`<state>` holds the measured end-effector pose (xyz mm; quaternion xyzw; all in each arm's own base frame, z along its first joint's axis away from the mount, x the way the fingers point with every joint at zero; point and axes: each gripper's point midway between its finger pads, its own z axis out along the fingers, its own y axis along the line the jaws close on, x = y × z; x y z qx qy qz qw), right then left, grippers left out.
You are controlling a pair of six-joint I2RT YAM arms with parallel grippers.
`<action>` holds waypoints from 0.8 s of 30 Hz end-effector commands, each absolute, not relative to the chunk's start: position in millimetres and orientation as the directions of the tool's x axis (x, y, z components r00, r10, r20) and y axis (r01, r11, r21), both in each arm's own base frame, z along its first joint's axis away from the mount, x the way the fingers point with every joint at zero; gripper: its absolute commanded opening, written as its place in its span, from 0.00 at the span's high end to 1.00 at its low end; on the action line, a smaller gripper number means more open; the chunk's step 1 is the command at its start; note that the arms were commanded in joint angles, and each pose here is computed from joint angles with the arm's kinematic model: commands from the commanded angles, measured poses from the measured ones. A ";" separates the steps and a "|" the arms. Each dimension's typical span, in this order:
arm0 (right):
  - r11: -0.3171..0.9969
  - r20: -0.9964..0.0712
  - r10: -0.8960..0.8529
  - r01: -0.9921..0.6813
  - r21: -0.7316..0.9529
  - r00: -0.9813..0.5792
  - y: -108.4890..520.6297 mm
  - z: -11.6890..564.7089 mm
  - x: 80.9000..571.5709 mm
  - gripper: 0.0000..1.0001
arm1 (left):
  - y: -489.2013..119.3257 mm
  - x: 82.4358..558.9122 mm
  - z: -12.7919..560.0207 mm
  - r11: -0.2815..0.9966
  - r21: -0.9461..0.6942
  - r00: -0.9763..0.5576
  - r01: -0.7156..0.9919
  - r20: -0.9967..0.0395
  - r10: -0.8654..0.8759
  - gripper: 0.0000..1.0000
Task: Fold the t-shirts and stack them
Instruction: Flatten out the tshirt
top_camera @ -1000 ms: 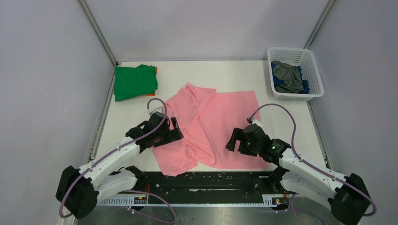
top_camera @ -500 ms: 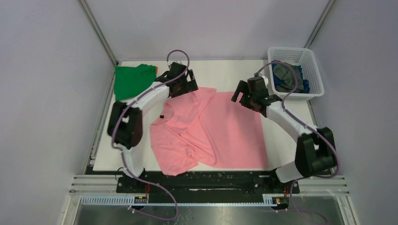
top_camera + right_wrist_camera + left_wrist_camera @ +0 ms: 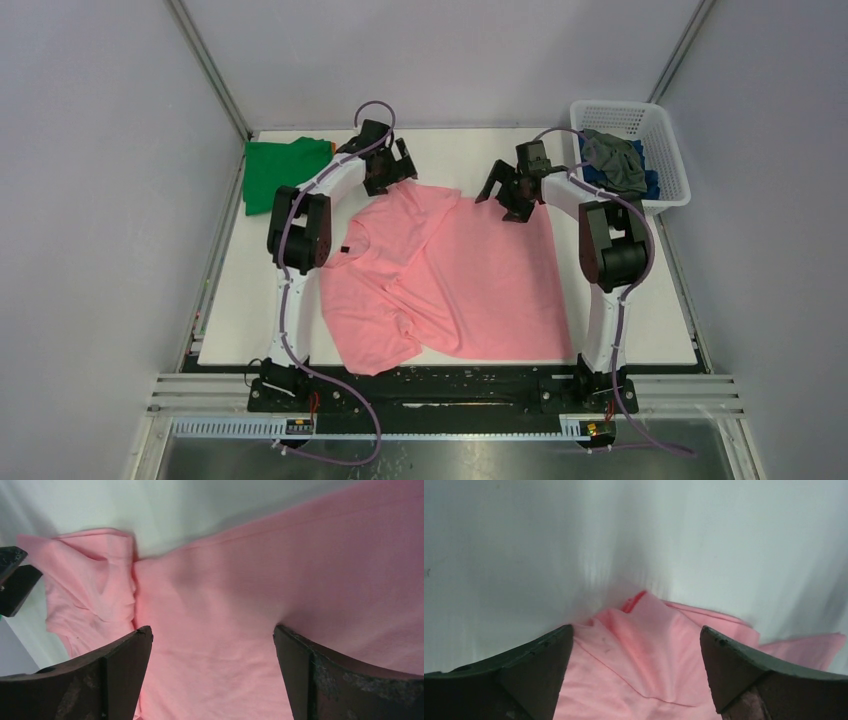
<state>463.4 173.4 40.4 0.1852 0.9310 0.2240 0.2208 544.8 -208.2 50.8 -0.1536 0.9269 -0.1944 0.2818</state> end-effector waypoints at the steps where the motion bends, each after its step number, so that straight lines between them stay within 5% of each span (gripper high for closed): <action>1: 0.816 -0.280 0.467 0.287 0.502 -0.839 166.8 38.5 462.9 0.00 | -184.3 538.5 21.0 0.901 -0.350 -0.816 -0.257 -0.420 -0.396 0.01; 9: 0.768 -0.184 0.550 0.407 0.495 -0.814 136.4 14.5 450.5 0.01 | -139.7 524.7 11.8 0.919 -0.226 -0.809 -0.323 -0.439 -0.392 0.01; 24: 0.706 -0.214 0.653 0.481 0.520 -0.727 100.4 37.1 461.3 0.01 | -93.3 503.4 29.3 0.854 -0.260 -0.741 -0.450 -0.426 -0.519 0.01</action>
